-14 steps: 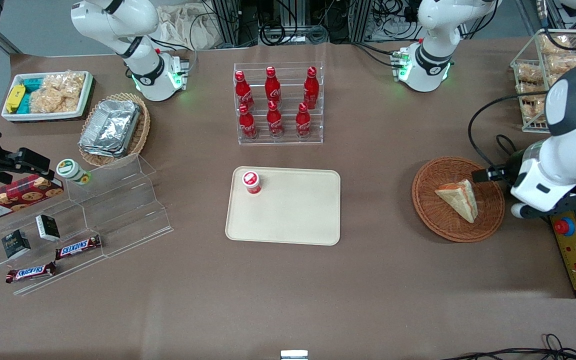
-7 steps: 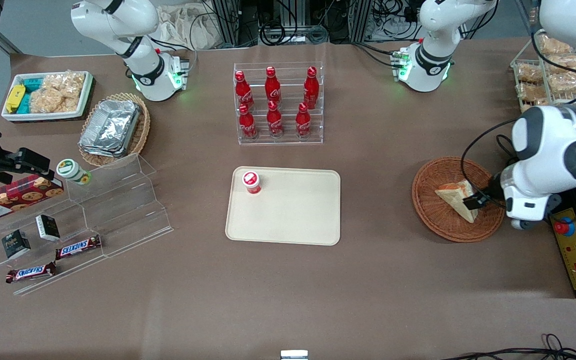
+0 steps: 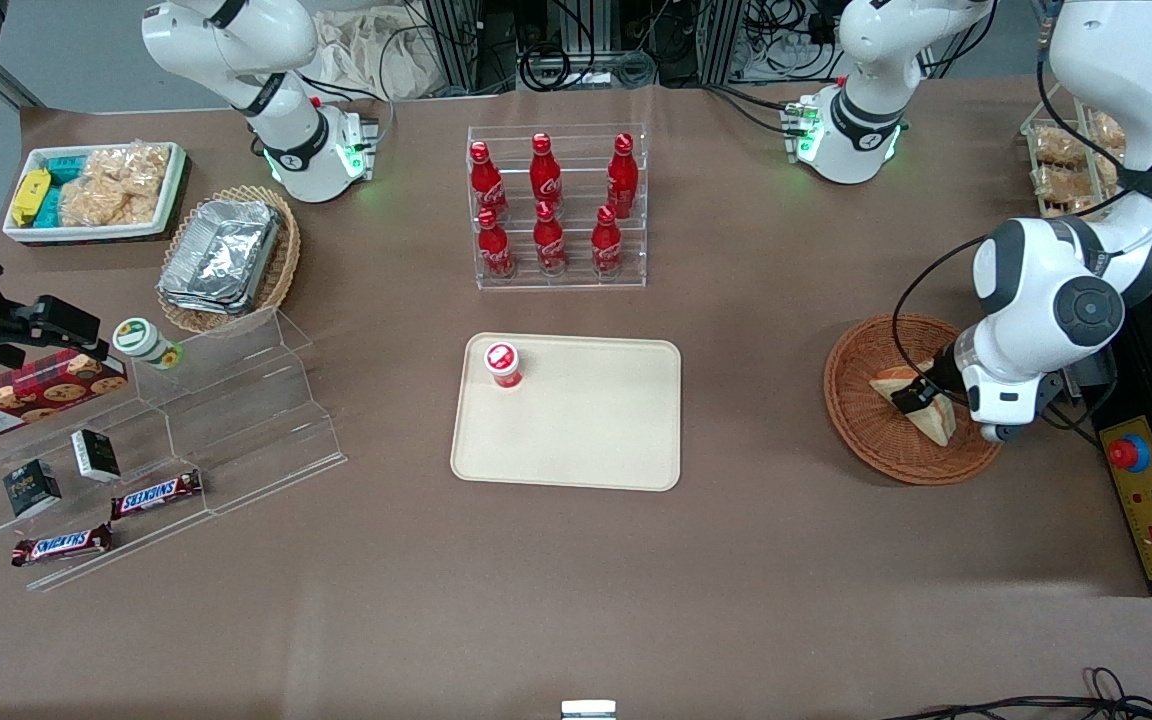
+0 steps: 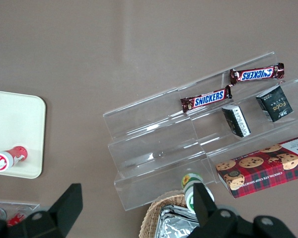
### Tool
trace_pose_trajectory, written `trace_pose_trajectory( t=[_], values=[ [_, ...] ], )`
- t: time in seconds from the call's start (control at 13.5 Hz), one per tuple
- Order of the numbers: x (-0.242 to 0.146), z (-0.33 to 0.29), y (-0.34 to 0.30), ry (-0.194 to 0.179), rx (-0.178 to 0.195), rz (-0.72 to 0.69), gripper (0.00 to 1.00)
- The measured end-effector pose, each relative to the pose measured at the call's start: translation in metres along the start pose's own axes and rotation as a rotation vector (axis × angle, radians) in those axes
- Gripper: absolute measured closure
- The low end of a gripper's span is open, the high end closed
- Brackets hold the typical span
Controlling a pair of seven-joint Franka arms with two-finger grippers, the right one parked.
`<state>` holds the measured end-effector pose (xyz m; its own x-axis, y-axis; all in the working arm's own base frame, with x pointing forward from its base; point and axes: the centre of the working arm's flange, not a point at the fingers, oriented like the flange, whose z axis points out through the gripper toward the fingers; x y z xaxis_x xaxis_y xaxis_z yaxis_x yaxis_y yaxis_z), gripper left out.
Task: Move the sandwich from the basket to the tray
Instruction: 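Close the left gripper on the wrapped sandwich's edge, then lift the sandwich and carry it toward the cream tray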
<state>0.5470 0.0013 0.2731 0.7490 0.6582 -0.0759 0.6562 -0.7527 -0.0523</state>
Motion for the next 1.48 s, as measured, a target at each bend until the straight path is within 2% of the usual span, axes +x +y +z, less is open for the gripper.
trace_pose_trajectory(
  t=[0.15, 0.22, 0.37, 0.44, 0.59, 0.67, 0.81, 1.04, 1.19, 1.33, 1.48],
  values=[
    [0.007, 0.001, -0.008, 0.001, 0.002, -0.019, 0.00],
    [0.008, 0.002, -0.010, 0.000, 0.003, -0.023, 0.07],
    [0.009, 0.009, -0.010, 0.011, 0.028, 0.007, 0.32],
    [0.009, 0.016, -0.010, 0.017, 0.049, 0.032, 0.42],
    [0.008, 0.022, -0.009, 0.023, 0.064, 0.053, 0.62],
    [0.009, 0.018, -0.006, 0.026, 0.064, 0.050, 0.67],
    [0.012, -0.002, 0.006, 0.018, 0.091, 0.058, 0.71],
    [0.009, -0.071, 0.051, 0.024, 0.134, 0.103, 0.76],
    [-0.023, -0.119, 0.099, 0.043, 0.122, 0.202, 0.85],
    [-0.072, -0.149, 0.155, 0.056, 0.076, 0.392, 0.85],
    [-0.122, -0.148, 0.210, 0.039, 0.035, 0.567, 0.85]
  ],
)
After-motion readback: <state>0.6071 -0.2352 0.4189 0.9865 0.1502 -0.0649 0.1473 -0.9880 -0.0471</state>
